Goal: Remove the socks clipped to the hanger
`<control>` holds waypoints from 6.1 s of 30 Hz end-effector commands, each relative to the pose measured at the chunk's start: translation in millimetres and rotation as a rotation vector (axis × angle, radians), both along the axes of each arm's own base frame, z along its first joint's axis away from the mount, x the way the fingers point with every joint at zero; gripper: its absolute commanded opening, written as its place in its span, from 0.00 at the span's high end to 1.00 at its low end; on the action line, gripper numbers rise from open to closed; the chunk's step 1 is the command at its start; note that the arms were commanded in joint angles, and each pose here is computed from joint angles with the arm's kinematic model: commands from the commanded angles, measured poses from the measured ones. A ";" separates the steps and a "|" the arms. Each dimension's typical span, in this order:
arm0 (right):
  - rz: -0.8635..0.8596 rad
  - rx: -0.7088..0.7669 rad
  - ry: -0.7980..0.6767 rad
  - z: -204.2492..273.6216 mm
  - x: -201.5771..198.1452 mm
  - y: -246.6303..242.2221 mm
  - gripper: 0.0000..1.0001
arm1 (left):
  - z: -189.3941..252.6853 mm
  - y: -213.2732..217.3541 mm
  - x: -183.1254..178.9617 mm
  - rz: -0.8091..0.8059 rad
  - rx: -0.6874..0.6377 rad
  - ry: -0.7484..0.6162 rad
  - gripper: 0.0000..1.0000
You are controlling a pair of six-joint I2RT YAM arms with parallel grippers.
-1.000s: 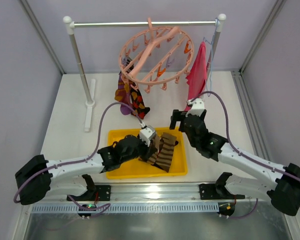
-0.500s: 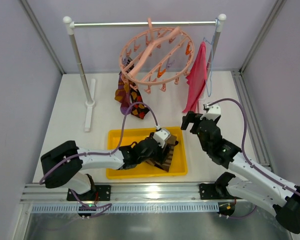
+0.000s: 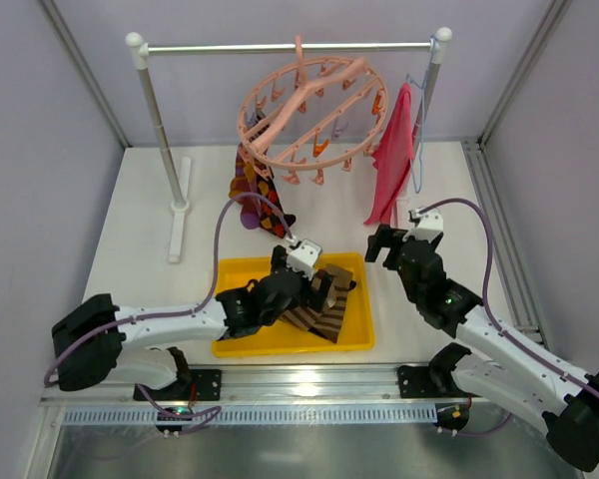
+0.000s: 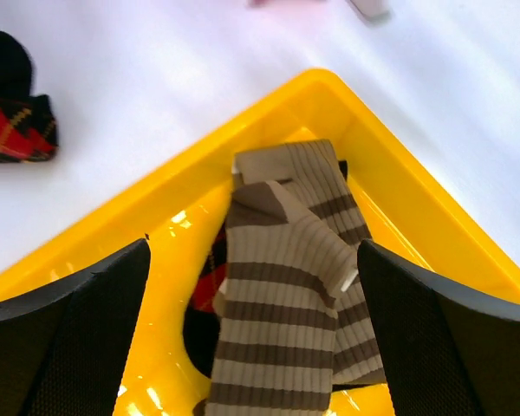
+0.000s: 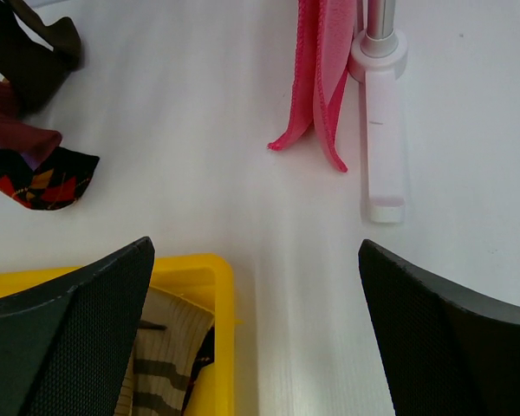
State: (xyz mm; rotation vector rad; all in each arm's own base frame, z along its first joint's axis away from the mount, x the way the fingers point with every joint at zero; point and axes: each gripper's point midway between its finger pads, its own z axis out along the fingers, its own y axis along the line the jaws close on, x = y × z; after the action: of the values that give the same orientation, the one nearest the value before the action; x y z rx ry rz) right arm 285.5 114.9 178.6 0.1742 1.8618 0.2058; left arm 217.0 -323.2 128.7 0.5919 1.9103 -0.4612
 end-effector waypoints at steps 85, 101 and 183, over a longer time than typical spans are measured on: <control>0.348 0.075 -0.126 78.3 -7.2 116.6 0.00 | 120.9 101.2 90.2 0.293 -0.403 -0.154 1.00; 0.428 0.034 -0.193 181.6 -16.0 211.1 0.00 | 106.9 97.7 70.1 0.218 -0.426 -0.132 1.00; 0.315 -0.028 -0.211 194.0 22.4 250.2 0.17 | 102.0 93.1 62.1 0.224 -0.451 -0.111 1.00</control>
State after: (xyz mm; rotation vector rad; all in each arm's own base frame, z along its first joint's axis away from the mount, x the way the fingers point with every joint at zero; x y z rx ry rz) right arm 313.2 365.3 344.1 -0.2017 1.7246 0.3111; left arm 280.1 -233.0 225.7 0.1168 1.6872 -0.6735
